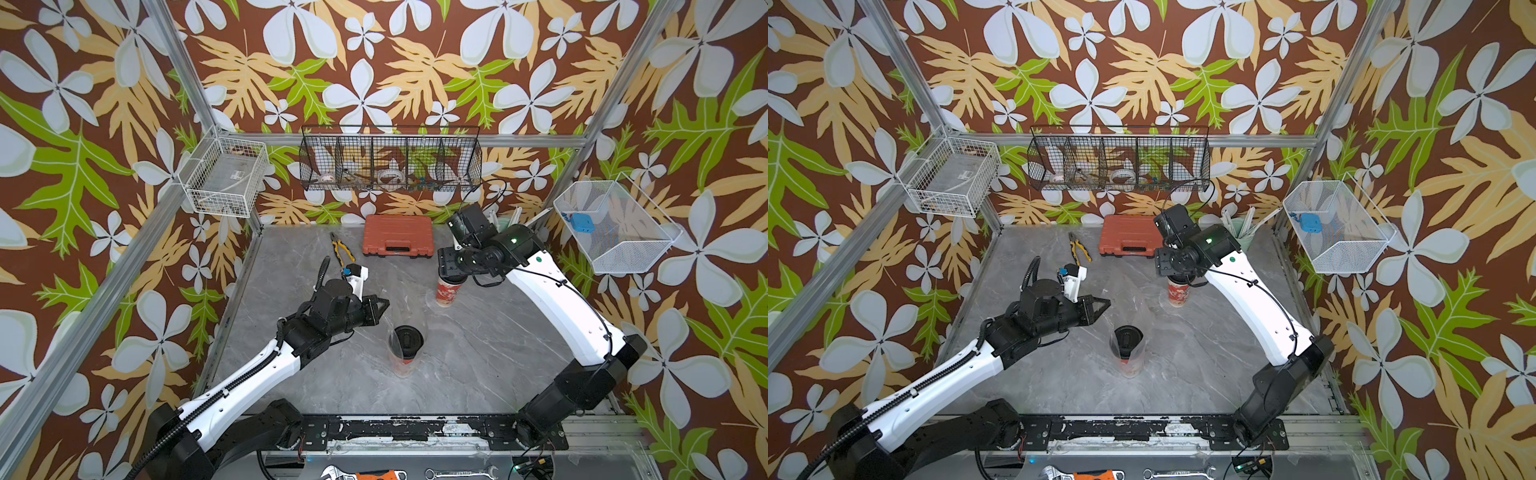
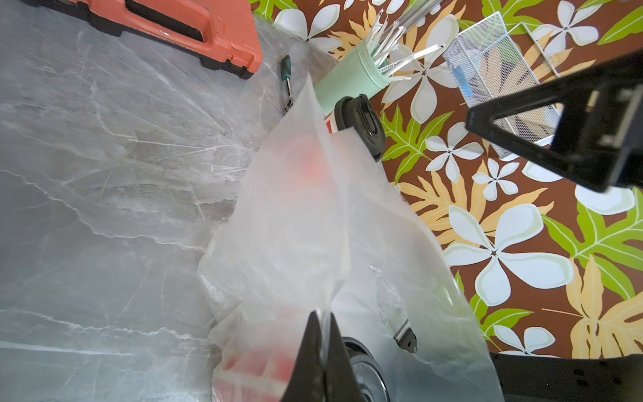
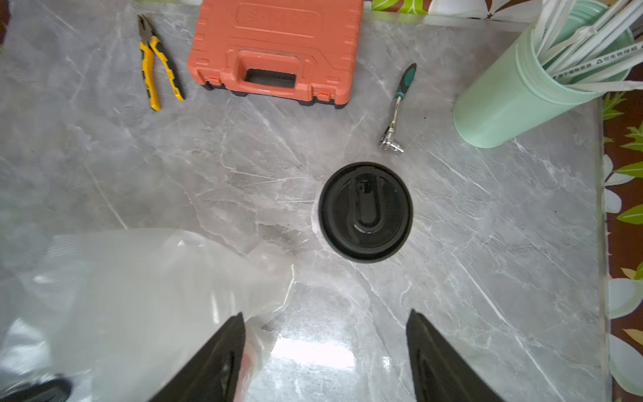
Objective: Pack milk tea into plastic carrier bags
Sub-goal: Pick up the milk tea cup at the center of the board.
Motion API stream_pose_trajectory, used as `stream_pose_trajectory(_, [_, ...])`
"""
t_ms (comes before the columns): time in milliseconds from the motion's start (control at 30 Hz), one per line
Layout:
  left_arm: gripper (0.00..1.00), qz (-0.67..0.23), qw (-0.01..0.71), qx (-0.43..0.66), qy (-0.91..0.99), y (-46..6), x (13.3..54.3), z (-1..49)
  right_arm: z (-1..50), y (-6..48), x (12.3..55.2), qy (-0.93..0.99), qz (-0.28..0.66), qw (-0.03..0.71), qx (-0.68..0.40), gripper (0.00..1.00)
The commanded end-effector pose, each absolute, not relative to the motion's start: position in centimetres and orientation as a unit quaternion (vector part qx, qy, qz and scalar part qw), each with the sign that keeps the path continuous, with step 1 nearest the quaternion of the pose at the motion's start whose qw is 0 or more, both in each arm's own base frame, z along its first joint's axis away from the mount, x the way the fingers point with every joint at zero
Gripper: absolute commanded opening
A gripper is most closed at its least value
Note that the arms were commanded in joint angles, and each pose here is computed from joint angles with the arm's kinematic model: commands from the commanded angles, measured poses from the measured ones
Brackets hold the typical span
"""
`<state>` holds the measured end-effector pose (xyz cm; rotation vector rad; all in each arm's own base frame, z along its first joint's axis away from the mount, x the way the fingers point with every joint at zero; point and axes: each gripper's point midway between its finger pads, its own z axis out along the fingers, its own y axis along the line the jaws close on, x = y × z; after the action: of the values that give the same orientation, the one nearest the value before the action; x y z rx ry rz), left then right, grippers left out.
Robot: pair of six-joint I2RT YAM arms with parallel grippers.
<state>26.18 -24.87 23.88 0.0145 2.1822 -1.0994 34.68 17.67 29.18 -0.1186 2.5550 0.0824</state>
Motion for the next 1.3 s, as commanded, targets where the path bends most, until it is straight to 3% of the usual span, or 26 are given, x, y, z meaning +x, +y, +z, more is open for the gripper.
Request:
stream_pose_trajectory(0, [0.0,-0.458,0.352,0.005,0.816,-25.6,26.3,25.6,28.2,16.6,35.8,0.96,0.023,0.274,-0.056,0.73])
stream_pose_trajectory(400, [0.0,-0.461,0.352,0.005,0.814,-25.3,25.9,25.6,23.4,16.0,38.8,0.972,0.029,0.225,-0.054,0.78])
stream_pose_trajectory(833, [0.0,-0.459,0.352,0.006,0.816,-25.2,25.7,25.6,21.2,14.8,40.0,0.977,-0.026,0.208,-0.047,0.82])
stream_pose_trajectory(1267, [0.0,-0.456,0.354,0.003,0.816,-24.9,25.7,25.5,19.1,15.4,40.2,0.982,-0.015,0.18,-0.05,0.79])
